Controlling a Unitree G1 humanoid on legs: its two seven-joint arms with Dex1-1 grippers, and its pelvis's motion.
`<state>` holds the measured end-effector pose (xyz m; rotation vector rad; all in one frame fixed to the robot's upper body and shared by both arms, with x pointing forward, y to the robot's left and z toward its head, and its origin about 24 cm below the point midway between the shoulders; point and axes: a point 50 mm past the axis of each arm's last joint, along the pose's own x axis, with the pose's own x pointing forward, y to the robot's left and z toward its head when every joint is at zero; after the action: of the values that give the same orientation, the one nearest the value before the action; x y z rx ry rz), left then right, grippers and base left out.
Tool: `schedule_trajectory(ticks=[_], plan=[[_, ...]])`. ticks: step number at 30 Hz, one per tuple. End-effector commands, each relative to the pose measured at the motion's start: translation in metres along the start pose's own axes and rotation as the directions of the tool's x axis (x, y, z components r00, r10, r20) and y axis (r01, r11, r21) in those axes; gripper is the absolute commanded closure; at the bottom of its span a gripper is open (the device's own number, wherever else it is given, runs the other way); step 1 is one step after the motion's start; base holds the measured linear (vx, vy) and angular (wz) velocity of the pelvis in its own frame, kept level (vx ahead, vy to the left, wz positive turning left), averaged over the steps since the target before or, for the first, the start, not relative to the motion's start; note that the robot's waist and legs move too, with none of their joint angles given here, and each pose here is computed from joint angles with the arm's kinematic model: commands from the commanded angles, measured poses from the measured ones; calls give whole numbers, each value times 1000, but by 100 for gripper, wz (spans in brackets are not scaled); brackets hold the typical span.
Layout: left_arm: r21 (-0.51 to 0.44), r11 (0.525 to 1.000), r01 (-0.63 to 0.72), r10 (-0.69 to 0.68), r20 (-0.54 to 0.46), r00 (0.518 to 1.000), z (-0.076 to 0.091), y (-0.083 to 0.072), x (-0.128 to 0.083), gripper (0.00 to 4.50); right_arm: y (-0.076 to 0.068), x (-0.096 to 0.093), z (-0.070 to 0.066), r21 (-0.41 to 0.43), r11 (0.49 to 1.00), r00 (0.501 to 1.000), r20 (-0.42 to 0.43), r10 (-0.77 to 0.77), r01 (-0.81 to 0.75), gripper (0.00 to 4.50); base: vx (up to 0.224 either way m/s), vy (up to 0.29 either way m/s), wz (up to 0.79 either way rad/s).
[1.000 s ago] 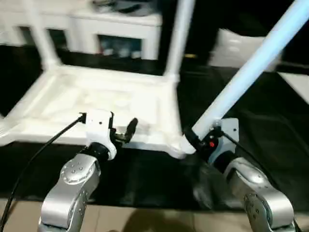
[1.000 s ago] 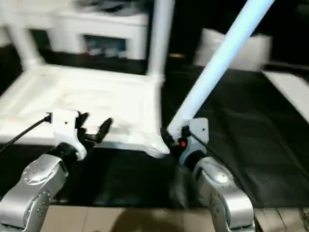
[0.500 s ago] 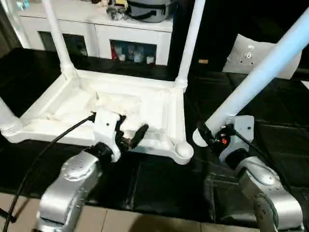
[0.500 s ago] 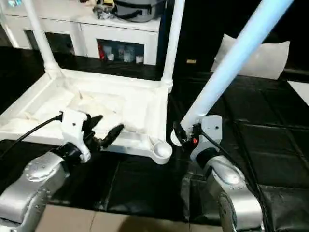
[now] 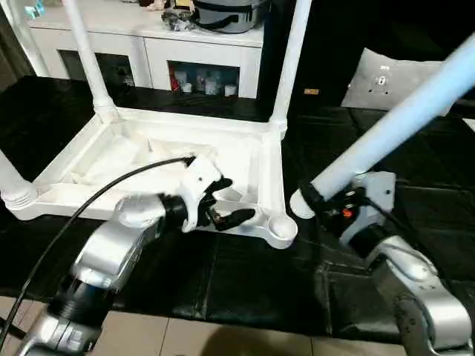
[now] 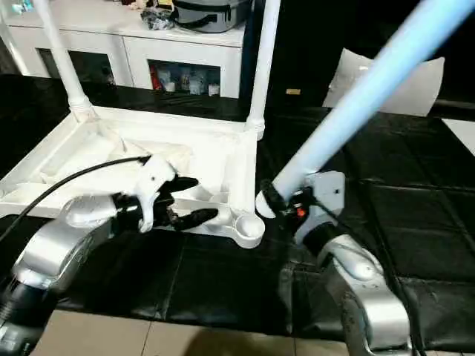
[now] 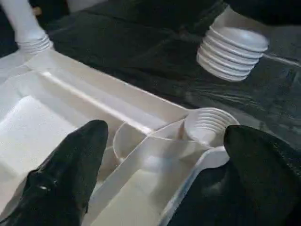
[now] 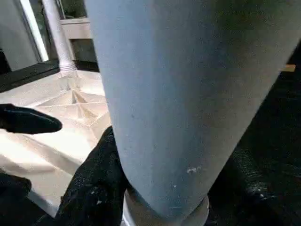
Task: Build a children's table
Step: Insert table leg to table base
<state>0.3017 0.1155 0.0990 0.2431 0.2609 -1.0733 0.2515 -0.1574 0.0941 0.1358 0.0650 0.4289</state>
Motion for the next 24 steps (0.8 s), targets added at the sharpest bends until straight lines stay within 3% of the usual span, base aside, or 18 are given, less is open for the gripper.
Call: schedule_trajectory(ticks=[1, 5, 10, 18, 19, 22, 24], plan=[[47, 995, 85, -83, -39, 996, -1, 5, 4, 0, -1, -2, 5, 34, 999, 999, 38, -2, 1, 260, 0, 0, 0], [73, 982, 175, -169, -79, 982, -3, 14, 12, 0, 2, -2, 3, 67, 998, 998, 52, -21, 17, 260, 0, 0, 0], [84, 967, 240, -230, -116, 966, -8, 17, 16, 0, 6, -3, 0, 32, 999, 998, 38, -42, 40, 260, 0, 0, 0], [104, 951, 292, -272, -172, 947, -15, 25, 23, 0, 8, -3, 2, 46, 999, 998, 51, -24, 21, 260, 0, 0, 0], [111, 947, 301, -277, -186, 943, -16, 26, 24, 28, 6, -4, 2, 41, 999, 998, 47, -33, 31, 260, 0, 0, 0], [95, 929, 358, -329, -233, 915, -22, 28, 24, 34, 4, -8, -4, 32, 999, 997, -73, -8, 10, 260, 0, 0, 0], [89, 926, 367, -339, -238, 910, -23, 29, 24, 49, 4, -9, -5, 28, 1000, 996, -94, 11, -8, 260, 0, 0, 0]])
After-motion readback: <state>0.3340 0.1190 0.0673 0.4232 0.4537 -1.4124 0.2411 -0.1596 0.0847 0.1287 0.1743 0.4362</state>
